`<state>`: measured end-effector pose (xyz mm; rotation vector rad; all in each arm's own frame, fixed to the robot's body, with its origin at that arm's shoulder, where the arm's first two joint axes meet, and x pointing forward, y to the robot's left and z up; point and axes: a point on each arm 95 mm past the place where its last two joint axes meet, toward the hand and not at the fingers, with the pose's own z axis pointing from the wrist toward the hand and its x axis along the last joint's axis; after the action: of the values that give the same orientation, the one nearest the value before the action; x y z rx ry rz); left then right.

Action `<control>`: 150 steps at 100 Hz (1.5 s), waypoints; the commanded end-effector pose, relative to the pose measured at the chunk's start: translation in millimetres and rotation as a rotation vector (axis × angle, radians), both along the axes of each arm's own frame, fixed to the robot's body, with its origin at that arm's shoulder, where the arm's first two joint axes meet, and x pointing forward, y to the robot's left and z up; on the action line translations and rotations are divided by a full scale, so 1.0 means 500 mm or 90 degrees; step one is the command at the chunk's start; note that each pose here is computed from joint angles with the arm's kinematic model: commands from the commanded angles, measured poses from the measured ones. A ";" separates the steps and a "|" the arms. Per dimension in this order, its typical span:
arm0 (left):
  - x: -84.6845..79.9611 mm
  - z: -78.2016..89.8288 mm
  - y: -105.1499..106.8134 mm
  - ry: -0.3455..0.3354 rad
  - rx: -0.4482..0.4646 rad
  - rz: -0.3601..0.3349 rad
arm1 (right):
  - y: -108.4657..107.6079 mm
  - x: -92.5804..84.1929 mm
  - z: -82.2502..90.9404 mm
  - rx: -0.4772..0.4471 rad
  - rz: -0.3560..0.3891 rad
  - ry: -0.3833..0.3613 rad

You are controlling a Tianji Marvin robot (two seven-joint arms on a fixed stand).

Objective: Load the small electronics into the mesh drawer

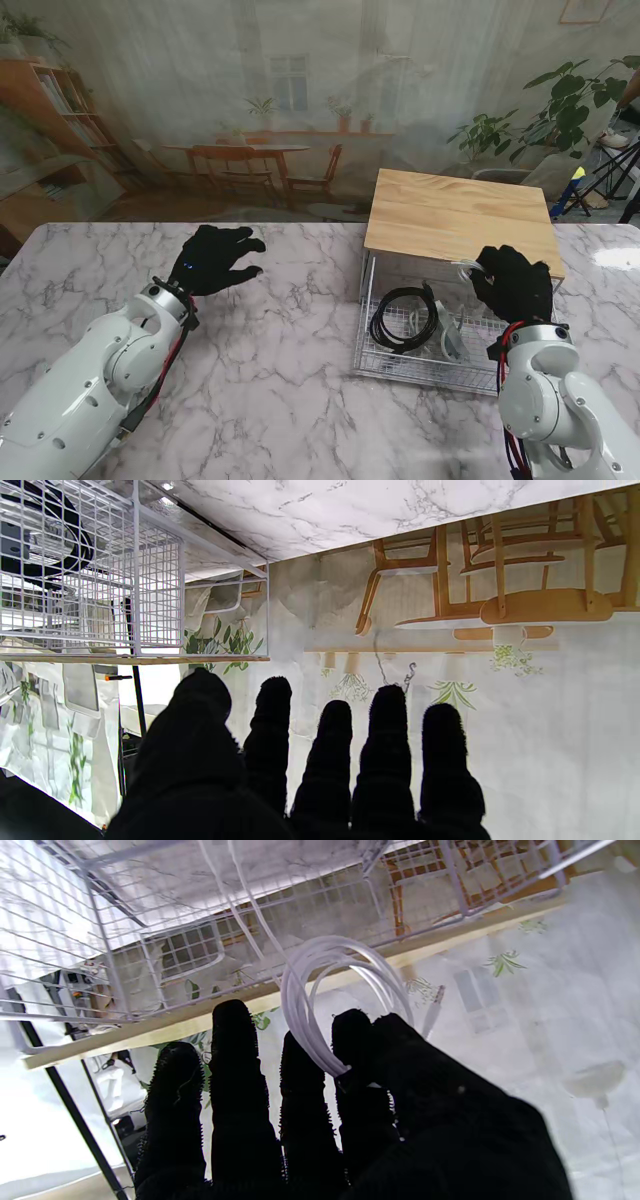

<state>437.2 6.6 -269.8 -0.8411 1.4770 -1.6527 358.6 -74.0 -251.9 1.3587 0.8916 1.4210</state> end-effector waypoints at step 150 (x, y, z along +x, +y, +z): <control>-0.030 -0.084 0.033 0.057 -0.008 0.068 | 0.087 -0.151 -0.074 -0.101 0.156 0.155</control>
<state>423.4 23.7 -309.0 -0.9809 1.4427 -1.5810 288.5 -31.5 -279.3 1.3221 1.3218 1.3687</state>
